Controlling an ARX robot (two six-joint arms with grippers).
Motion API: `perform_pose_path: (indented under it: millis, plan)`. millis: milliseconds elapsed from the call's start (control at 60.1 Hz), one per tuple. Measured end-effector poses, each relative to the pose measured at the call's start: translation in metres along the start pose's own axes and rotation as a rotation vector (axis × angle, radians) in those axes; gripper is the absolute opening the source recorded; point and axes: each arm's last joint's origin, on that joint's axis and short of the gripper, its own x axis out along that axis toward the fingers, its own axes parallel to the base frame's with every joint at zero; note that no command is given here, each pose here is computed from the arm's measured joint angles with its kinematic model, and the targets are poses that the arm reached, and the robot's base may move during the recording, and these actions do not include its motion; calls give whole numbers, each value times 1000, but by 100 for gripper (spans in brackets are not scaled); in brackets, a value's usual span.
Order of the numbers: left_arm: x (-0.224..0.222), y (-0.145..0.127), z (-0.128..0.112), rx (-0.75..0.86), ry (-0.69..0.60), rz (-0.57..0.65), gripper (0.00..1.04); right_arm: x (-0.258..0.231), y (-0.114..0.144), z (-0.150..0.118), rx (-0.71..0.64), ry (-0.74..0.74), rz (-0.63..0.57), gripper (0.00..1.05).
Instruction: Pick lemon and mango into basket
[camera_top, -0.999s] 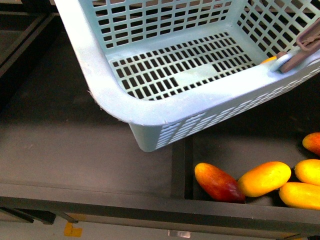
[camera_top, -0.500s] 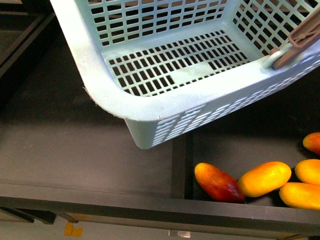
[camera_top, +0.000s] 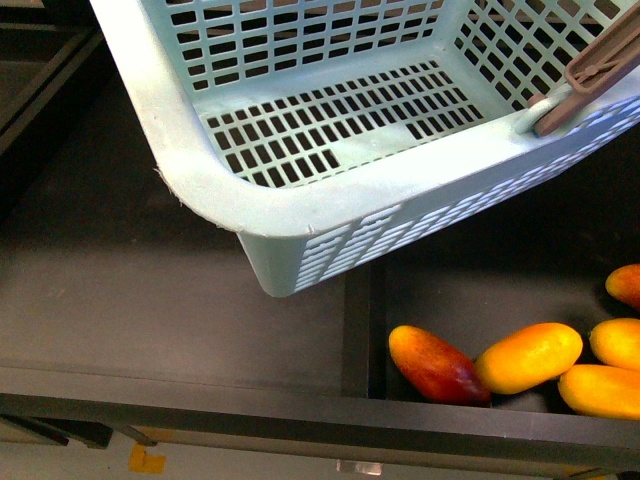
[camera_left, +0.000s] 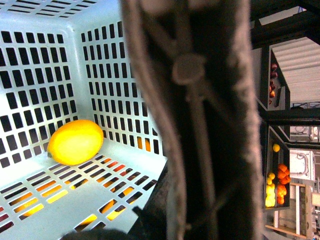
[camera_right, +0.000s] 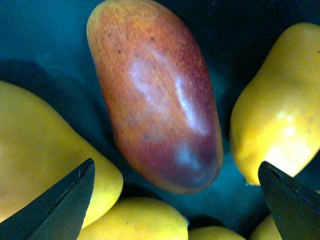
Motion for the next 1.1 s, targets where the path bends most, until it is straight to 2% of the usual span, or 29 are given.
perform_pose_path:
  millis: [433,633,883,1099]
  plan:
    - [0,0,0,0,0,0,5,34,-5,10,64,33,-10,96]
    - [0,0,0,0,1,0,5,39,0,9,92,50,-16,71]
    - [0,0,0,0,0,0,5,29,2,-4,153,36,17,70]
    - [0,0,0,0,0,0,5,1,-7,-16,215,-25,44,68]
